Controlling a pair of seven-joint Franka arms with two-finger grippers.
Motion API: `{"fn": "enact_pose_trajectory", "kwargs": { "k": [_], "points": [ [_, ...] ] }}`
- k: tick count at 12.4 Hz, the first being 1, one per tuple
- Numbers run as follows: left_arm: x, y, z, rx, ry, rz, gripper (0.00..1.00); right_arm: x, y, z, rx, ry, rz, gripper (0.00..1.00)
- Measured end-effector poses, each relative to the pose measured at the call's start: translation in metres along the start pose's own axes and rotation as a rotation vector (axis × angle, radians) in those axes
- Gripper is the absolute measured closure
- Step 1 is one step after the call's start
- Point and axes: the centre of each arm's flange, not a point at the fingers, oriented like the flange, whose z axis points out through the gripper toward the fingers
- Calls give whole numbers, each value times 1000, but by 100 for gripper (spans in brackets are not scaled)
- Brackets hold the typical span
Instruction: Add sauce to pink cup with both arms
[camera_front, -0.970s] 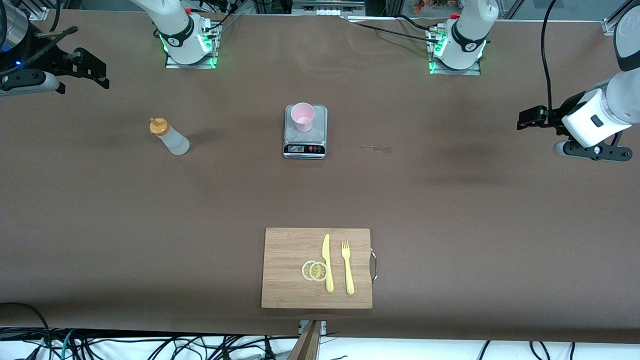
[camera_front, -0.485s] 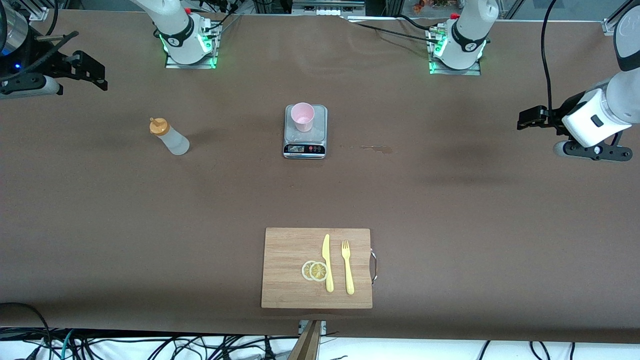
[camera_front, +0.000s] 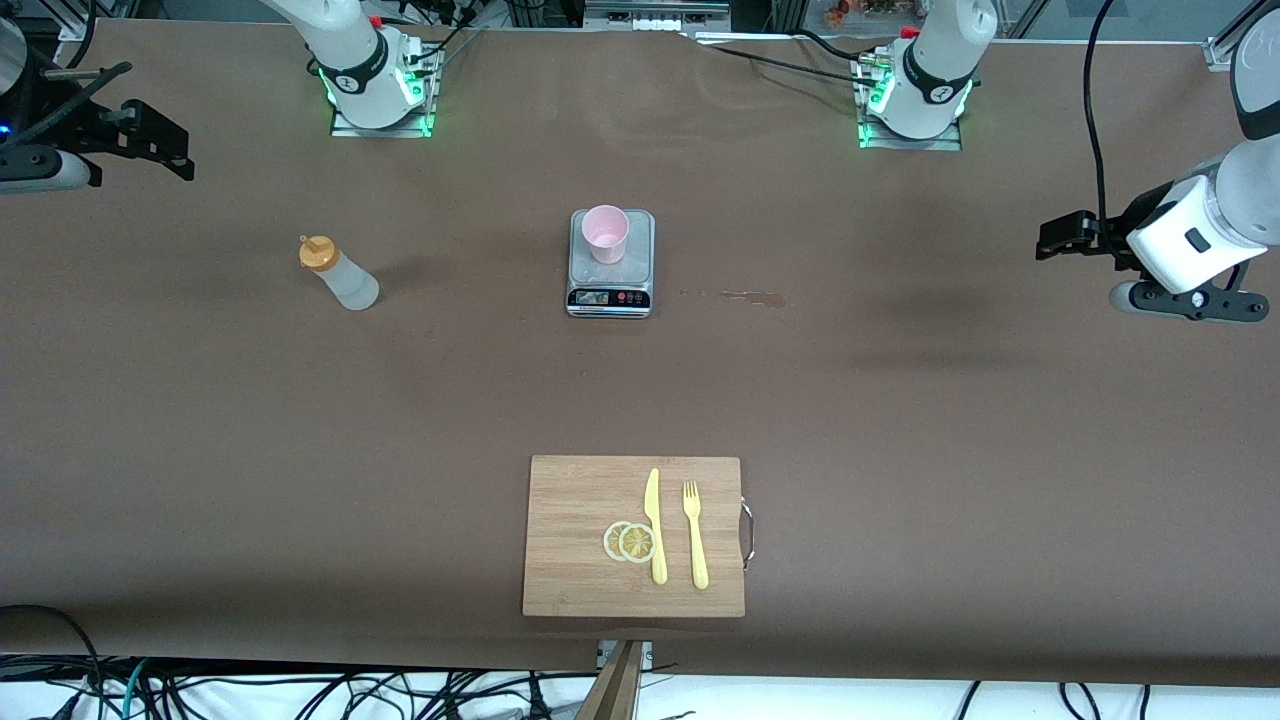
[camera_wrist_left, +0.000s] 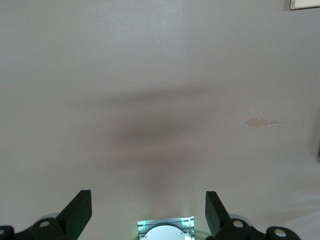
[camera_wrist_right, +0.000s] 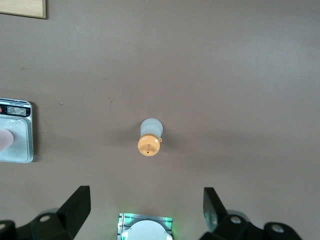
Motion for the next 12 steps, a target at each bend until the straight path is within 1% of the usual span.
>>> {"fn": "enact_pose_trajectory", "kwargs": {
  "k": [3,6,10,12],
  "points": [
    [1,0,-2,1,4,0,0,0,0,-1,0,2,4,0],
    [1,0,-3,1,6,0,0,0,4,-7,-1,15,14,0],
    [2,0,-2,1,5,0,0,9,15,8,-2,-17,36,0],
    [2,0,-2,1,6,0,0,11,21,10,-2,-21,48,0]
  ]
}}
